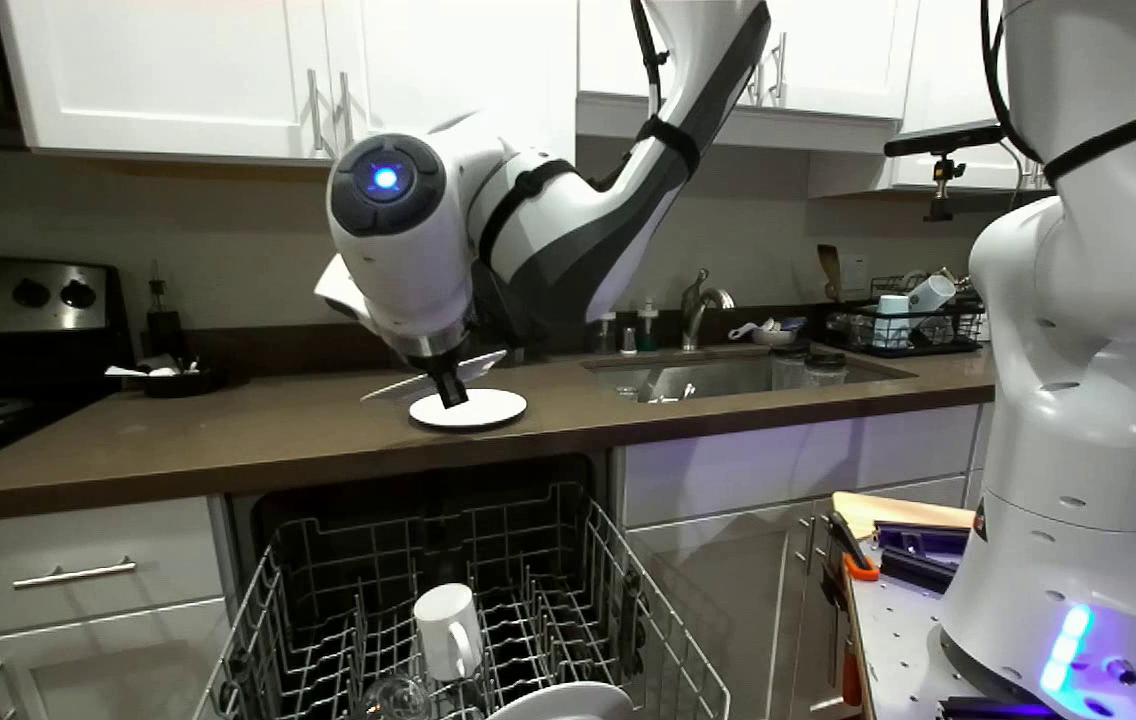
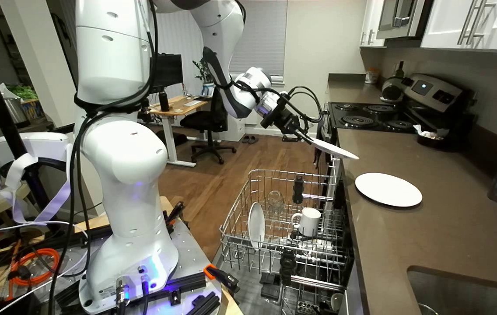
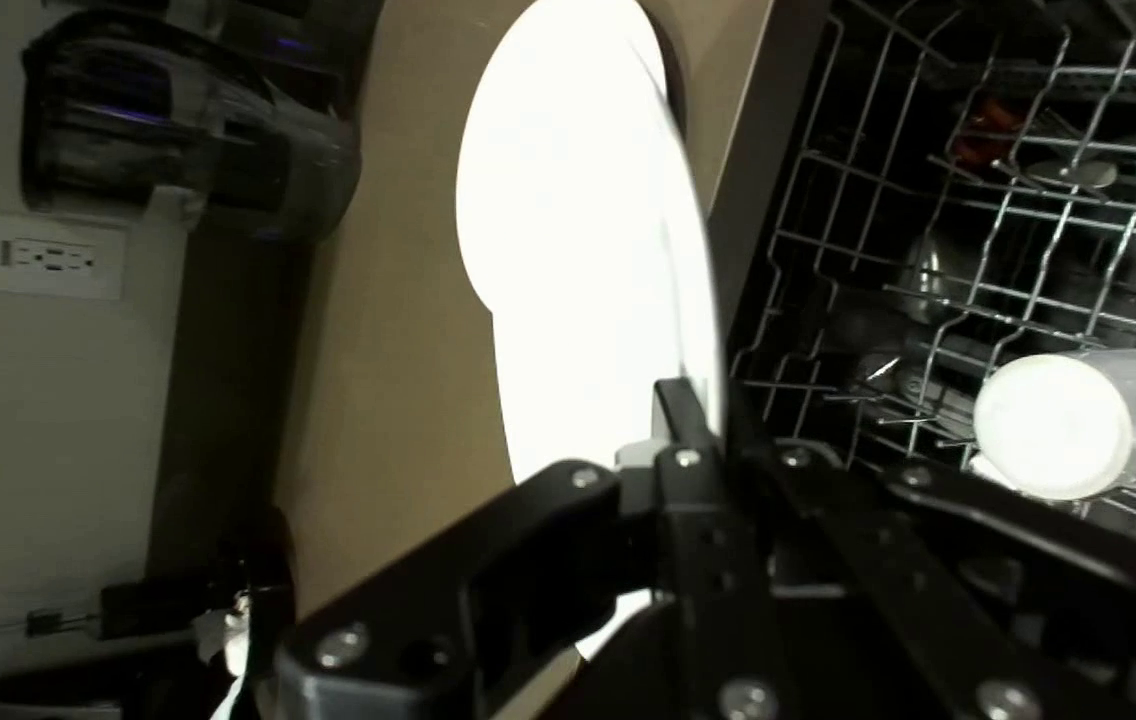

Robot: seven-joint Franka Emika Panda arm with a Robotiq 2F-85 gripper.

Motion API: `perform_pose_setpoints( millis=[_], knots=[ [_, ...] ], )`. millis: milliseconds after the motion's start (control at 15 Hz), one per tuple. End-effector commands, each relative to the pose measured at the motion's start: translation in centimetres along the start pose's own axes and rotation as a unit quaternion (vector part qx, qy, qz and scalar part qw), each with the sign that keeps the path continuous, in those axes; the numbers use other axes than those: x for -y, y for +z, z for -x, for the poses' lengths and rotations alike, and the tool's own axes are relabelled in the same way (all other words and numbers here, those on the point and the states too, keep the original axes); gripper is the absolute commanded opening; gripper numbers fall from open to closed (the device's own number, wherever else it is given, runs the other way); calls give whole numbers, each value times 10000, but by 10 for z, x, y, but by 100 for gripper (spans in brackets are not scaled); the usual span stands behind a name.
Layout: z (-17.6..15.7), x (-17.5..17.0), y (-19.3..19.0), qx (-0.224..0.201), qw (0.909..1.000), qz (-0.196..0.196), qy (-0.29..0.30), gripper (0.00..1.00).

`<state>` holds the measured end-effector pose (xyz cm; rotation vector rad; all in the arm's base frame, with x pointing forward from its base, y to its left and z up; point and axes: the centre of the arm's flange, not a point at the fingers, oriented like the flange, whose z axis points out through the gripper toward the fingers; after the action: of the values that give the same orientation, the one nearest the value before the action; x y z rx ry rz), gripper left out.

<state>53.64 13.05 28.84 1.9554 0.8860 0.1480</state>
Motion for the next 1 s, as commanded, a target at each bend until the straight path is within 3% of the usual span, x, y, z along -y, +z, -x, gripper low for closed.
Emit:
perform_pose_setpoints(
  millis=[0,333,533,933],
  knots=[
    [0,-12,10,-166,9982,497,304,6],
    [-2,-16,30,-388,9954,703,529,6],
    [-3,-12,38,-464,9964,439,556,6],
    [0,-2,39,-398,9977,347,431,6]
  ],
)
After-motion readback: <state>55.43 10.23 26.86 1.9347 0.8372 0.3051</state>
